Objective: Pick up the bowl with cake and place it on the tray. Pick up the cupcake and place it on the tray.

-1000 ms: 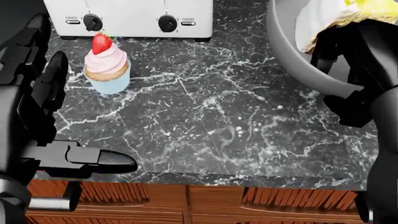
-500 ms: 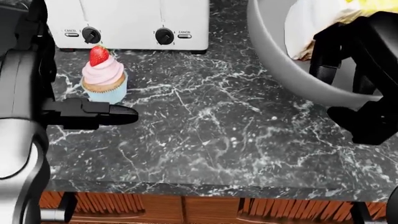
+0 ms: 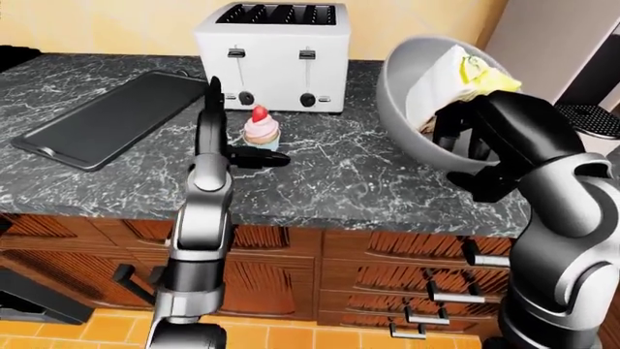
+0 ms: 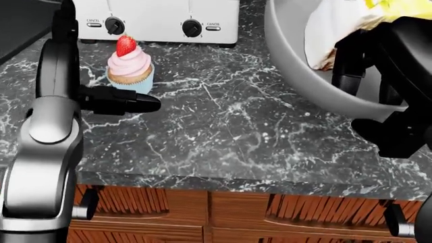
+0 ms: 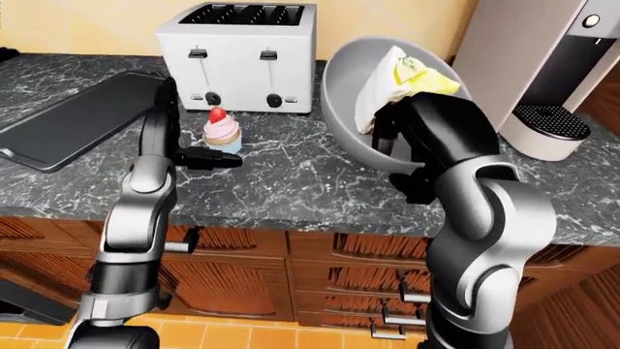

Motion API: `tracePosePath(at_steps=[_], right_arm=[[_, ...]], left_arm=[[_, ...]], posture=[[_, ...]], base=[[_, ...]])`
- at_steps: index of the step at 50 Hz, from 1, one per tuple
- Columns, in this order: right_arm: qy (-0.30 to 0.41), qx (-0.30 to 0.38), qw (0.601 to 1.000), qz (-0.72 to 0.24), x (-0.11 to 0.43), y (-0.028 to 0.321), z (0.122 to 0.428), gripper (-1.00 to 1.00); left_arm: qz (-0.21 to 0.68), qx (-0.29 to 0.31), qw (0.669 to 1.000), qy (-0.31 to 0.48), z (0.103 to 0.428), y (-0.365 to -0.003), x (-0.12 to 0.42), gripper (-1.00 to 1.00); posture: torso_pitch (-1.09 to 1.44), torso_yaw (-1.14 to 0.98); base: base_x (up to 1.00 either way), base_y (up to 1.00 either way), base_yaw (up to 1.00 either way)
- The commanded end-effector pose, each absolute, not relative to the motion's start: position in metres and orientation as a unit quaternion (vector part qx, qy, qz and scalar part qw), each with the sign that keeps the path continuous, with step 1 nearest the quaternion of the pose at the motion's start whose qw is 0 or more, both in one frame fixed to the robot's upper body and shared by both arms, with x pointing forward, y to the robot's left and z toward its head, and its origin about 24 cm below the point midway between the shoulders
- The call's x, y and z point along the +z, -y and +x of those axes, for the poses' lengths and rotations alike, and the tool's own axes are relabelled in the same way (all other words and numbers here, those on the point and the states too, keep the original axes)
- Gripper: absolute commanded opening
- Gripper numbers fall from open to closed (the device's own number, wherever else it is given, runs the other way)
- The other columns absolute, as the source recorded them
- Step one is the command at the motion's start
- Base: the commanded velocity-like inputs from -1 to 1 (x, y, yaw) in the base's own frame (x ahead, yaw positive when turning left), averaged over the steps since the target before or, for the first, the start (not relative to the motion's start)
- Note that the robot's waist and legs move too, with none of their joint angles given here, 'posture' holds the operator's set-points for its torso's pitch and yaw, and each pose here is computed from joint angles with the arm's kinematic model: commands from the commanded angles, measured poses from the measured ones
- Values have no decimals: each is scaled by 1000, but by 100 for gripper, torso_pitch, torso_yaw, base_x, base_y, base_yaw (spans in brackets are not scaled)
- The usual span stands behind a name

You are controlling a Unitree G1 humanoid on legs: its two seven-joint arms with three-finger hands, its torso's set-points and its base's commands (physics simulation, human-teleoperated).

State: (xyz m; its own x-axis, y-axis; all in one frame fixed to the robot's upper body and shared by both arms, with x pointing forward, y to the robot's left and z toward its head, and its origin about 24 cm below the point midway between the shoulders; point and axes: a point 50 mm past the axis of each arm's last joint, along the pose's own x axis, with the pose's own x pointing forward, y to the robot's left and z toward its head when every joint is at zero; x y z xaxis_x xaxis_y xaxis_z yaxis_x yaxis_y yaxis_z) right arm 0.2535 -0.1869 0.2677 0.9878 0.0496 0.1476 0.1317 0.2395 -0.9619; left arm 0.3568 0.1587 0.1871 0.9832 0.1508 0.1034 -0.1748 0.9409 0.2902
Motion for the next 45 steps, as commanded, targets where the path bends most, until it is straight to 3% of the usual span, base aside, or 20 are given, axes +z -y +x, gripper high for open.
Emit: tracePosePath(at_steps=[1, 15, 27, 41, 43, 45], right_arm=[[108, -63, 775, -620, 282, 188, 246, -100], [108, -63, 773, -622, 282, 187, 247, -100], [109, -60, 772, -623, 281, 186, 247, -100], [108, -59, 771, -625, 280, 186, 248, -100], [107, -60, 772, -624, 279, 186, 248, -100], [106, -60, 772, -624, 279, 187, 248, -100]], left_arm=[[150, 87, 981, 90, 360, -158, 208, 100], [160, 80, 981, 73, 384, -149, 202, 100], [194, 113, 974, 39, 403, -159, 185, 100], [190, 102, 976, 28, 411, -155, 180, 100], [190, 100, 976, 26, 411, -155, 179, 80], [190, 101, 976, 25, 412, -156, 177, 76]], posture=[[0, 0], [0, 0], [0, 0], [0, 0], [0, 0], [0, 0]], base=[[0, 0, 0], [0, 0, 0], [0, 0, 0], [0, 0, 0], [0, 0, 0], [0, 0, 0]])
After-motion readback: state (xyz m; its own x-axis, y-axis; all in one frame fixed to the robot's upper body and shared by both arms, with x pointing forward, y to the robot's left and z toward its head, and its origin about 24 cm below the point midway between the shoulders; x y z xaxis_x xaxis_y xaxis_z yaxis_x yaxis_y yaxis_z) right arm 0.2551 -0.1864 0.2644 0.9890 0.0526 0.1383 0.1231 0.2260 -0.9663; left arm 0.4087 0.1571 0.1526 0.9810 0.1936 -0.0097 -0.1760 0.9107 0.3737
